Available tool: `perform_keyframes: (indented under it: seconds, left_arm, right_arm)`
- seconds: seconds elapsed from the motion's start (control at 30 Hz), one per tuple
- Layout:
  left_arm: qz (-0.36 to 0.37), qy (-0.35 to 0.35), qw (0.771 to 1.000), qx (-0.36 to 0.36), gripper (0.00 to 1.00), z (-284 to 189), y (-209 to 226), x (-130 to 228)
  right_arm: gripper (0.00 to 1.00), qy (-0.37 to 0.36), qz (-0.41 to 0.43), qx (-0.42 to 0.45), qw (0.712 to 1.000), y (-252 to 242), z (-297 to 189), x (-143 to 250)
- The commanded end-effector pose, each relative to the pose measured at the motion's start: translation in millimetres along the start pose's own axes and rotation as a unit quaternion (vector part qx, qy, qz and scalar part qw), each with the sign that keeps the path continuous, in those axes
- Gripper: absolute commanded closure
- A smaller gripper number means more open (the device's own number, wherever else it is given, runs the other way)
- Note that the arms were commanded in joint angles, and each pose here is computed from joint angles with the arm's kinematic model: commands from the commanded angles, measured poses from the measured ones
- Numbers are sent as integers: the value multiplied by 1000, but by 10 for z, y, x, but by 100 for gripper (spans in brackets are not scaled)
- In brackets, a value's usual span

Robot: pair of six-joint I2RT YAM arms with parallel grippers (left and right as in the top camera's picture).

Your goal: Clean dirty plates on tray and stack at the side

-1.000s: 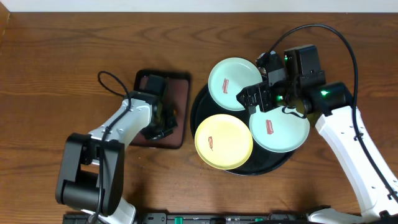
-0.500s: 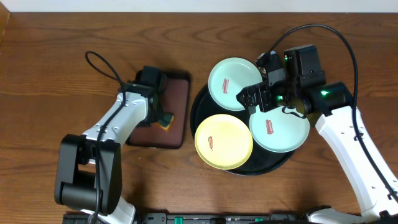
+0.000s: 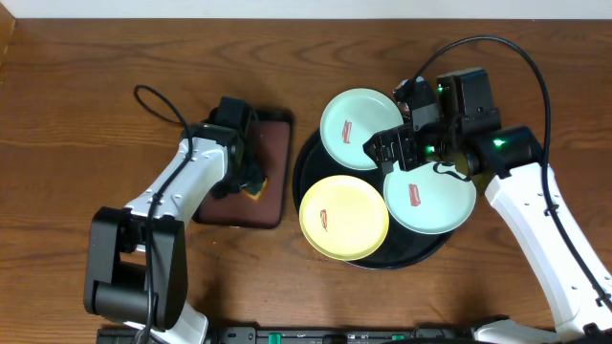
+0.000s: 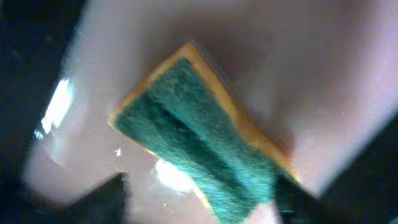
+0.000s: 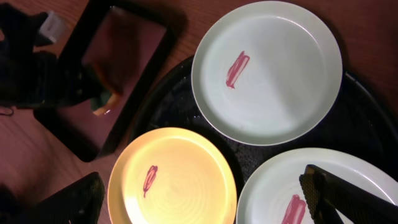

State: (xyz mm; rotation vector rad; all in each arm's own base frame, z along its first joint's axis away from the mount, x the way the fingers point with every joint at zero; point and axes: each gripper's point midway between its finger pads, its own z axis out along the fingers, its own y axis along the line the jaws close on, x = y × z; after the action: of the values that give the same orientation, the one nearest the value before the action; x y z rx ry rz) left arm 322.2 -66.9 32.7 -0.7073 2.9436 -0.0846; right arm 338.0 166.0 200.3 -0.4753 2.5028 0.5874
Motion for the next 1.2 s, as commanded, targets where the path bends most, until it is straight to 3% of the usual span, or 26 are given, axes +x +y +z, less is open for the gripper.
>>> perform_keyframes:
  seconds: [0.0,0.23,0.47,0.53,0.67,0.8,0.93,1.03,1.17]
  left_arm:
    - [-119,-12,992,38,15,-91,-144,-101]
    - [-212,-60,975,7,17,-75,-2,-258]
    - [-225,-59,973,-9,27,-10,82,-213]
    - [-225,-52,973,-11,31,64,90,-177]
    - [-224,-32,973,-33,53,233,161,-81]
    - [-183,-9,983,-33,76,322,139,-13]
    - [-92,-10,996,-17,89,270,52,-74]
    - [16,-22,1000,-7,92,129,-64,-211]
    - [154,-44,987,-5,92,-93,-186,-407]
  right_arm:
    - [1,-12,-9,1,1000,40,-52,-75]
    - [1,-9,-8,1,1000,37,-47,-62]
    - [1,-6,-7,1,1000,35,-42,-46]
    - [1,-5,-7,1,1000,35,-42,-45]
    - [1,-5,-7,1,1000,35,-42,-45]
    - [1,-5,-7,1,1000,35,-42,-45]
    - [1,-5,-7,1,1000,35,-42,-45]
    - [1,-6,-7,1,1000,35,-42,-46]
    - [1,-6,-7,1,1000,35,-42,-49]
